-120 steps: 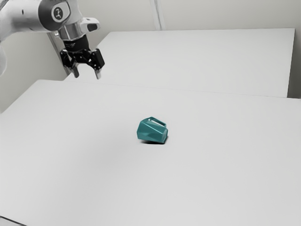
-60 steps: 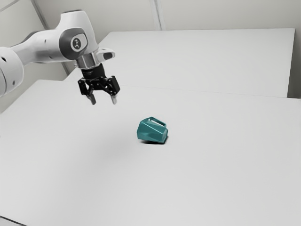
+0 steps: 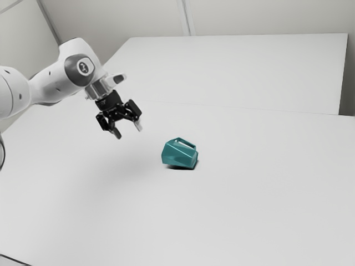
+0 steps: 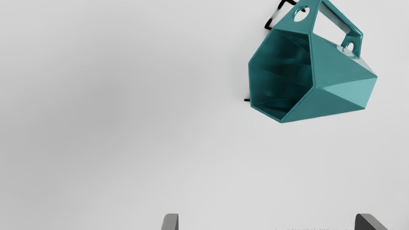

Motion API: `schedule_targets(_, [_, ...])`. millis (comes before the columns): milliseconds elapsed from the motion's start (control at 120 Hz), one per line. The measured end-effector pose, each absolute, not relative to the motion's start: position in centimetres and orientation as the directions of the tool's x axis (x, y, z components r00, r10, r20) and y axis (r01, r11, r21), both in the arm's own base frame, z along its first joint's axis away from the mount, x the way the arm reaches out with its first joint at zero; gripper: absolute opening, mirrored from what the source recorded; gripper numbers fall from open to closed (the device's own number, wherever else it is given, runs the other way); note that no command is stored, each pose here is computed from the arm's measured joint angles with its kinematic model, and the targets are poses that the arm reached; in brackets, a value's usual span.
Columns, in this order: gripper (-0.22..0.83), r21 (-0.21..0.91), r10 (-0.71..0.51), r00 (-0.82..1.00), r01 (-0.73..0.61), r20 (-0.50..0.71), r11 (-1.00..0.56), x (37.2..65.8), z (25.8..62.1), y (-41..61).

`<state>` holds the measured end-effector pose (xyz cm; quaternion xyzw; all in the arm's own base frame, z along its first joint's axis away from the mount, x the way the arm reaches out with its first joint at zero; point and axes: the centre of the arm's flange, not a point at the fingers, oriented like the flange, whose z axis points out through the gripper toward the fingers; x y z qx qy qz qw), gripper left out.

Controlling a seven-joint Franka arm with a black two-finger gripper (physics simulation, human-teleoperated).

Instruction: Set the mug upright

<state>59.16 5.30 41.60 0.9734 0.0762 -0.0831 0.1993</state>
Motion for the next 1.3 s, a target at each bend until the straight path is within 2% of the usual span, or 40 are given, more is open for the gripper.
schedule_targets(625, [0.62,0.693,-0.035,0.994,0.046,-0.102,-0.719,58.9,33.7,5.3])
schedule_targets(958, [0.62,0.746,-0.081,0.997,-0.055,0.002,-0.664,59.1,33.7,4.9])
schedule_targets(1300, [0.62,0.770,-0.127,0.991,-0.110,0.038,-0.629,58.7,32.1,2.6])
